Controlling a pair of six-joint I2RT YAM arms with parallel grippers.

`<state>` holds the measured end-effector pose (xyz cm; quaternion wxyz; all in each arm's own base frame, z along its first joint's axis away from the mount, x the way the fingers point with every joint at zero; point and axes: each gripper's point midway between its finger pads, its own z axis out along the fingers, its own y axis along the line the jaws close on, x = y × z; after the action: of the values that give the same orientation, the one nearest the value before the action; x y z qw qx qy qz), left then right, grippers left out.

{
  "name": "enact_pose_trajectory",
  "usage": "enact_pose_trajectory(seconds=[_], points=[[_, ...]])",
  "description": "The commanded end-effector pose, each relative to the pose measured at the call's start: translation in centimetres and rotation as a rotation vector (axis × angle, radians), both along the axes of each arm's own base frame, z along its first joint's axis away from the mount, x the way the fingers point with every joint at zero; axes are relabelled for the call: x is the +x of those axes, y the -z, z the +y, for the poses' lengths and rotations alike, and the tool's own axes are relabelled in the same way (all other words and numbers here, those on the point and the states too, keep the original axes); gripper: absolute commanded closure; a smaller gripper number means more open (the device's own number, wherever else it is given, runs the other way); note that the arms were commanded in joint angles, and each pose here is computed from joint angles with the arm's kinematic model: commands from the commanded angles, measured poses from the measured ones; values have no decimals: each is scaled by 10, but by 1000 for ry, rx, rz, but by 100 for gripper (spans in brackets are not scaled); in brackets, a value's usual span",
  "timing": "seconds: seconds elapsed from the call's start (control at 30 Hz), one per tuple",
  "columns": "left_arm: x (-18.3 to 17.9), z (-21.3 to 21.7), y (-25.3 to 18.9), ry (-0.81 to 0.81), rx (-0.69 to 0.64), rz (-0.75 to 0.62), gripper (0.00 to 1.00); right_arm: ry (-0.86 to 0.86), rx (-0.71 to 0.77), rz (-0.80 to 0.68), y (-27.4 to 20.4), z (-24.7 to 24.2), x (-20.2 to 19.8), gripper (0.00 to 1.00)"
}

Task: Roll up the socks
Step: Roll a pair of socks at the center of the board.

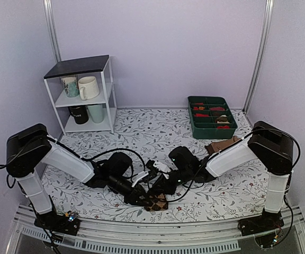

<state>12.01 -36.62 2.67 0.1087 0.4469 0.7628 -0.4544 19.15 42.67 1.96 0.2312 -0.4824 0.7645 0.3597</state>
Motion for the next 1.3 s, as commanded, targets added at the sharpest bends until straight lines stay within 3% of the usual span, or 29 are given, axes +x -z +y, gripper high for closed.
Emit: enact_pose_trajectory(seconds=[0.0,0.1,0.37,0.47,0.6,0.83,1.27], points=[[-15,27,50,8,214,41,92,25,-90,20,30,-14,2,84],[-18,30,57,-12,226,73,92,51,-59,-2,16,-19,4,82],[-26,43,66,-42,251,116,92,205,102,-161,-62,-52,31,51],[-25,42,66,-43,251,116,93,223,147,-216,-85,-67,28,47],[-24,40,67,-38,252,118,93,87,256,-228,-110,-72,-7,45],[-24,38,67,-25,259,120,93,-189,238,-275,-82,-55,-84,40],[-24,39,68,-24,261,121,93,-268,89,-418,-39,-30,-89,39]])
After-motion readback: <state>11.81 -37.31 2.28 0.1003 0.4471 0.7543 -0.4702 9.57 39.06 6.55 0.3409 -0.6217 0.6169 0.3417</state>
